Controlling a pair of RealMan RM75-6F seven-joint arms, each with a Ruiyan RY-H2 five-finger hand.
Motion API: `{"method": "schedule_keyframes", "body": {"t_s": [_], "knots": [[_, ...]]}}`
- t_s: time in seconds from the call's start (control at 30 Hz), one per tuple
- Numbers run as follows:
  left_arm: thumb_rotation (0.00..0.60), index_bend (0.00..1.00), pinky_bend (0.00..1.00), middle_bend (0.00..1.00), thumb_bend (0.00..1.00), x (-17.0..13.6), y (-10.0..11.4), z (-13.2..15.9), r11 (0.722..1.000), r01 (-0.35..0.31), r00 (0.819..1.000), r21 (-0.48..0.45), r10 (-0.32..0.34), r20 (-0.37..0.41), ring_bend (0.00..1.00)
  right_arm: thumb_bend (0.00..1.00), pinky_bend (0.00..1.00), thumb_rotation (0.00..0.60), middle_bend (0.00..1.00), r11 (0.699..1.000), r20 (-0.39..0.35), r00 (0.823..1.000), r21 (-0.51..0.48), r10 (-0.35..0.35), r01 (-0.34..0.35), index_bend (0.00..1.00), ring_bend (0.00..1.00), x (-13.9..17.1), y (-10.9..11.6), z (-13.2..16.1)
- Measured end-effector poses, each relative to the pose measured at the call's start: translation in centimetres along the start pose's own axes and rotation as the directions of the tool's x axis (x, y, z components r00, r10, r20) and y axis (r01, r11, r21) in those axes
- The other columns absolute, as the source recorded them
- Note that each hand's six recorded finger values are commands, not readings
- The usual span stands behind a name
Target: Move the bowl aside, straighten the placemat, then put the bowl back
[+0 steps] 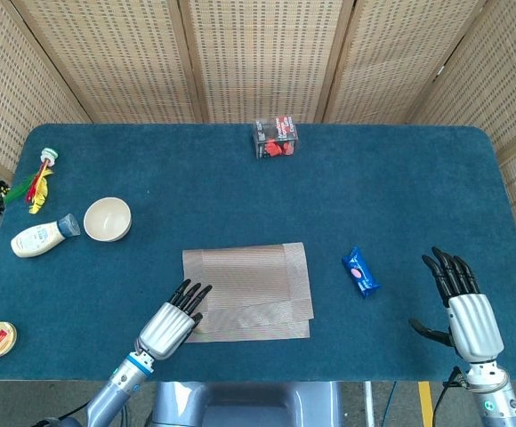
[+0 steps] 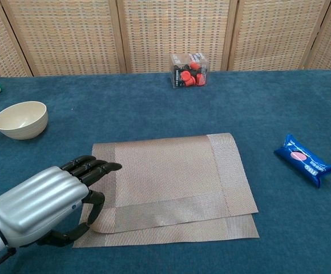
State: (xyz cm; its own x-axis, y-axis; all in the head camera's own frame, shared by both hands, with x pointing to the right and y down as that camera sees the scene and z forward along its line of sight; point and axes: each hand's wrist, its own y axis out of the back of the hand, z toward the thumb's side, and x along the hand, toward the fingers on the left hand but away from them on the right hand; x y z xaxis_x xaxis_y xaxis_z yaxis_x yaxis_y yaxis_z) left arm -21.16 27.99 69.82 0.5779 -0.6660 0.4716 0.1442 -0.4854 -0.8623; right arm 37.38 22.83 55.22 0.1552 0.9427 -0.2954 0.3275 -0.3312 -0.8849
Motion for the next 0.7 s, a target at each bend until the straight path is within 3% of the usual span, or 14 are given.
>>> {"method": "schedule_keyframes", "body": {"t_s": [0.17, 0.4, 0.7], "knots": [[0.6, 0.59, 0.0, 0.0, 0.55, 0.0, 0.1, -0.3, 1.0, 0.001, 1.0, -0.006, -0.001, -0.008, 0.0, 0.17, 0.0, 0.6, 0.0, 1.0, -0.001, 1.0, 0.0, 0.002, -0.002, 0.0, 0.0, 0.0, 0.0, 0.0], [0.6, 0.6, 0.0, 0.0, 0.58, 0.0, 0.9, -0.4, 1.0, -0.015, 1.0, -0.014, 0.015, -0.006, 0.0, 0.17, 0.0, 0.6, 0.0, 1.0, -0.004, 1.0, 0.0, -0.002, 0.002, 0.0, 0.0, 0.1, 0.1, 0.1], [0.6, 0.6, 0.0, 0.0, 0.58, 0.9, 4.6, -0.7, 0.994, -0.107, 0.994, -0.007, 0.107, 0.002, 0.0, 0.17, 0.0, 0.6, 0.0, 1.0, 0.001, 1.0, -0.001, -0.011, 0.011, 0.0, 0.0, 0.1, 0.4, 0.0]]}}
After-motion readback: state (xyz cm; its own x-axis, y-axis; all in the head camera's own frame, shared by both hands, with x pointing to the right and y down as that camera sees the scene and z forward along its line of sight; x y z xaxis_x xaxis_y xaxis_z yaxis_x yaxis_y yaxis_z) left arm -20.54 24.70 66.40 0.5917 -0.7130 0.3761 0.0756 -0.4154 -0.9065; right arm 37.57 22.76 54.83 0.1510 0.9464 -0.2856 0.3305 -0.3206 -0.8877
